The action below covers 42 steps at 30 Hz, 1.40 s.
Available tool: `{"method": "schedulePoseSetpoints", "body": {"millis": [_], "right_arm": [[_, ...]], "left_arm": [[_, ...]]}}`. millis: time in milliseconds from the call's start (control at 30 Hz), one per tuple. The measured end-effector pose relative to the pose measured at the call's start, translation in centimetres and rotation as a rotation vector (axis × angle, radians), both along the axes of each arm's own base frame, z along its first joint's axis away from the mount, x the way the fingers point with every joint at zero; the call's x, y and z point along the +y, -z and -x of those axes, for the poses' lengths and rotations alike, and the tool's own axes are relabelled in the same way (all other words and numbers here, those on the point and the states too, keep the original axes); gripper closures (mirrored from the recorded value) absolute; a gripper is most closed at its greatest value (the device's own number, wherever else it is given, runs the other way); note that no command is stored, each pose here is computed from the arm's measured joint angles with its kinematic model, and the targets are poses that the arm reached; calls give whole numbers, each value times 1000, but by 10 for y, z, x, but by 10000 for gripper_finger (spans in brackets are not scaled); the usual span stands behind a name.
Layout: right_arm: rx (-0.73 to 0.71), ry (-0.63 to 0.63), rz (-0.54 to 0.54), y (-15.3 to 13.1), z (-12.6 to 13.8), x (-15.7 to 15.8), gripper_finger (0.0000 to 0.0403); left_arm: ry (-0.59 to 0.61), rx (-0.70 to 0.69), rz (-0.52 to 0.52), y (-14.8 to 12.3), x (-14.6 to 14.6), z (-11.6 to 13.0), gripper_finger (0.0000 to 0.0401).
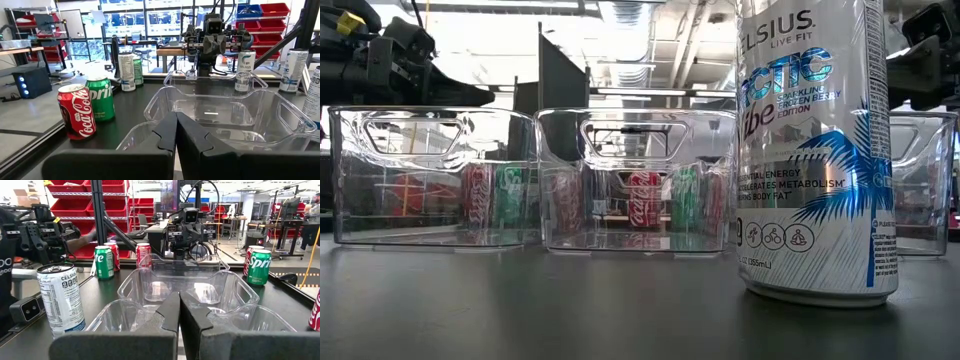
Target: Sort soda cans
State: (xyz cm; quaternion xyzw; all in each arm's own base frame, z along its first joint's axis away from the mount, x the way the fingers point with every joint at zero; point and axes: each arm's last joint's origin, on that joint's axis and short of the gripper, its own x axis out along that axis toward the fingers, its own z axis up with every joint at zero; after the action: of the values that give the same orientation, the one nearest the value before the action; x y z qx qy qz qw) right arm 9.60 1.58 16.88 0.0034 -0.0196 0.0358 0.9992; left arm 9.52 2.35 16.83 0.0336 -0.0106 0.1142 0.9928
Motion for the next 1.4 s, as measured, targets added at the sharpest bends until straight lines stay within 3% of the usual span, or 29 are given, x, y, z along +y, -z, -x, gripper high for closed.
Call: {"method": "schedulePoseSetpoints", "body": {"millis": [567,600,700,800,967,1100,1233,1400], "right_arm": [[0,0,0,0,0,0,374],[0,0,0,0,0,0,374],[0,0,0,0,0,0,374],[0,0,0,0,0,0,374],[0,0,0,0,0,0,374],[0,0,0,0,0,0,374],[0,0,0,0,0,0,374],[0,0,0,0,0,0,374]], "left_arm": [[0,0,-1,0,0,0,397],[-3,8,-37,0,0,0,397],[-31,65,-335,-2,1,0,397],[-38,121,-551,-1,1,0,397],[-34,185,-816,-1,0,0,397],[-34,182,-923,-3,0,0,397],[39,97,-853,-6,-3,0,397],[163,-86,-566,-15,-8,0,397]]}}
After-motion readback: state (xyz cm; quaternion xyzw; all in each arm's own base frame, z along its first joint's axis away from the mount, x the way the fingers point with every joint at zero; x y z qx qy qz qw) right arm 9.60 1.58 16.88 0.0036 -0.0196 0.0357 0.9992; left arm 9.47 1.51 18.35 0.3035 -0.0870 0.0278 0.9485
